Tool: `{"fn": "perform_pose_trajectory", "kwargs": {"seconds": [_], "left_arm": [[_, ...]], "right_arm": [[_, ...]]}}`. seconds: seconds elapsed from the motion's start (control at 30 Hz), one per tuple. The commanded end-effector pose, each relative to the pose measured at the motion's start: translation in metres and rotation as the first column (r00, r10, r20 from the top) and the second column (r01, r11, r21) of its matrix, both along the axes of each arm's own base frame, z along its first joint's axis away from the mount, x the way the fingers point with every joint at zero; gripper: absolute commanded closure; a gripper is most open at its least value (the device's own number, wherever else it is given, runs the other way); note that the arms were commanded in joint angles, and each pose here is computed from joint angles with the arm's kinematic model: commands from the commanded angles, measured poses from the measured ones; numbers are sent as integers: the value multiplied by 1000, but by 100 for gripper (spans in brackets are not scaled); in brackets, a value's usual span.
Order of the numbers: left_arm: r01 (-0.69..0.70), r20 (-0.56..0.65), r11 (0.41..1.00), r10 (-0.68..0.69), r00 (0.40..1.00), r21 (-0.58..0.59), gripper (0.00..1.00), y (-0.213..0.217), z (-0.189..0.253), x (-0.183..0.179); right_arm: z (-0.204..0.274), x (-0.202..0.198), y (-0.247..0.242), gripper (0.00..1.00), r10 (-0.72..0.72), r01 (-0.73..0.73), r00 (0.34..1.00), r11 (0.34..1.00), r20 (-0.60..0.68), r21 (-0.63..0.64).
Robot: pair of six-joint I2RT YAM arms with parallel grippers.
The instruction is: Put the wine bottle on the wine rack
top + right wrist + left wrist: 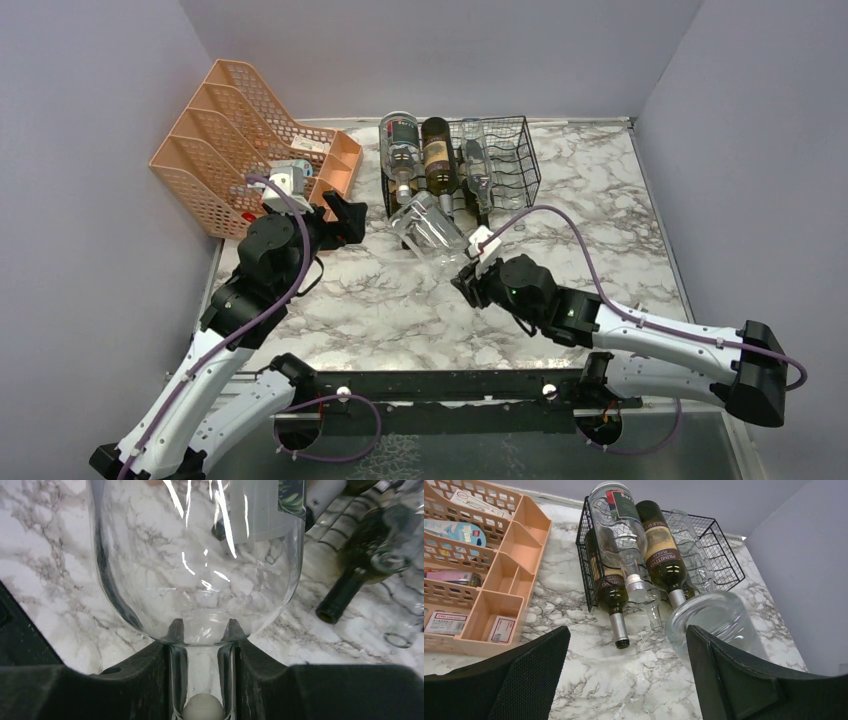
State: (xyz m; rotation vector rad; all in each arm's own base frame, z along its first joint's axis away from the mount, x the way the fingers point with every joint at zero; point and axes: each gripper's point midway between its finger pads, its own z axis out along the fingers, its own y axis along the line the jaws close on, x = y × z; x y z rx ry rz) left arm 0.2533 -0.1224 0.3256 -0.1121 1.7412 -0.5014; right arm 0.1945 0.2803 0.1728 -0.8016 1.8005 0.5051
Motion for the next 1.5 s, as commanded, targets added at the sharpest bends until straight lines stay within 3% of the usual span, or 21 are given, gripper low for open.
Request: {"fn": "perform_pose_trajectory", "kwargs": {"seconds": [0.0, 0.23, 0.5, 0.67, 0.9, 1.47], "left_arm": [[-28, 11, 1000, 28, 1000, 12, 8, 6, 6, 1], [-2, -16, 1000, 3, 1000, 22, 8, -1, -4, 3], [24, -38, 999, -23, 999, 26, 8, -7, -12, 3], [41, -47, 999, -40, 998, 29, 7, -11, -15, 4], [66, -62, 996, -63, 996, 55, 4, -15, -23, 6], [194, -128, 978, -183, 975, 77, 2, -39, -46, 4]], "right_arm": [[160, 38, 1, 99, -220, 108, 938, 919, 266, 380], [198, 78, -25, 99, -407, 280, 864, 877, 296, 391], [207, 148, -81, 99, -529, 419, 817, 818, 229, 394], [181, 193, -113, 99, -596, 536, 789, 786, 148, 308], [137, 230, -129, 99, -588, 573, 809, 790, 3, 218], [91, 288, -133, 99, -611, 619, 786, 776, -97, 122]]}}
